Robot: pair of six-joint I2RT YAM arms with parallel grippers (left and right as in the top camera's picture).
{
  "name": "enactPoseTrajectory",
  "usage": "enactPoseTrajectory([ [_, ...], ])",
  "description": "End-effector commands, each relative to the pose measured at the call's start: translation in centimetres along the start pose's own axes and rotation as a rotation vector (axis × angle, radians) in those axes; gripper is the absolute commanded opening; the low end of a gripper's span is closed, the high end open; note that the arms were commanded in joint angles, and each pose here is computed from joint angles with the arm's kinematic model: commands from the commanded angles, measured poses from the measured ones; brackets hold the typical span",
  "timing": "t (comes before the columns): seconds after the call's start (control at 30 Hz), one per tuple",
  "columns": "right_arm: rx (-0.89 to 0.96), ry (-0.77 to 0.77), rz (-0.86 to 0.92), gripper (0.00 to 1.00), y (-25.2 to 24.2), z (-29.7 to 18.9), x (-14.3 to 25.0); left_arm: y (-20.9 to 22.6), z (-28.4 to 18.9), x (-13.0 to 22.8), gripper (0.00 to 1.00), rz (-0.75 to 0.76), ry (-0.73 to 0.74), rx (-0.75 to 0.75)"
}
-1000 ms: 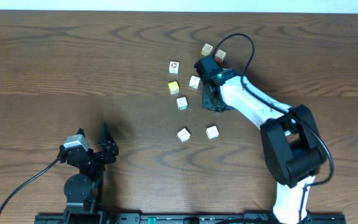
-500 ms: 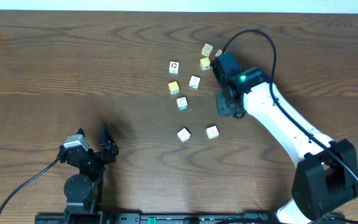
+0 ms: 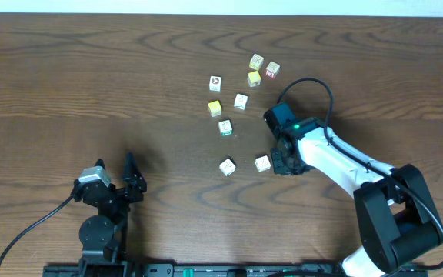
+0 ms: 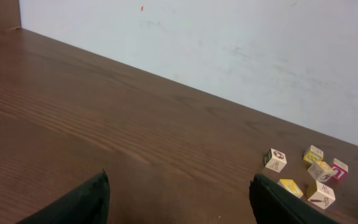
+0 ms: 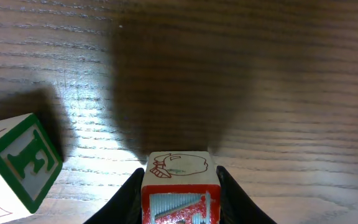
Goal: Lift 5 blocks
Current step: 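Carry the A block down toward the M block, then lower the A block beside the M block and open the right gripper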
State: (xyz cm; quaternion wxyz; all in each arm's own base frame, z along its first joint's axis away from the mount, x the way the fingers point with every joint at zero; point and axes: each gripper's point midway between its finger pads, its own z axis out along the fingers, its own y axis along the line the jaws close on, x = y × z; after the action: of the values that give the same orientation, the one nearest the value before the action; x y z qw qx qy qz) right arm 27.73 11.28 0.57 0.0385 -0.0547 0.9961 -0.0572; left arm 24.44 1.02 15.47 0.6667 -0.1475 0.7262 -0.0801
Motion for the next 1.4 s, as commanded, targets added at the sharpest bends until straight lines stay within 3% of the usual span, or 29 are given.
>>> enactPoseTrajectory([
  [0.0, -0.064, 0.055, -0.001, 0.20, 1.1, 0.8, 1.4, 0.8, 0.1, 1.5, 0.72, 0.005, 0.045, -0.031],
  [0.77, -0.118, 0.030, -0.102, 0.20, 4.8, 0.3, 2.0, 0.8, 0.1, 1.5, 0.72, 0.005, 0.045, -0.031],
  [1.07, -0.057, 0.002, 0.074, 0.24, 3.5, 0.4, 1.2, 0.8, 0.1, 1.5, 0.73, 0.005, 0.045, -0.031],
  [1.37, -0.093, -0.022, 0.090, 0.24, 4.3, 0.4, 0.5, 0.8, 0.1, 1.5, 0.73, 0.005, 0.045, -0.031],
])
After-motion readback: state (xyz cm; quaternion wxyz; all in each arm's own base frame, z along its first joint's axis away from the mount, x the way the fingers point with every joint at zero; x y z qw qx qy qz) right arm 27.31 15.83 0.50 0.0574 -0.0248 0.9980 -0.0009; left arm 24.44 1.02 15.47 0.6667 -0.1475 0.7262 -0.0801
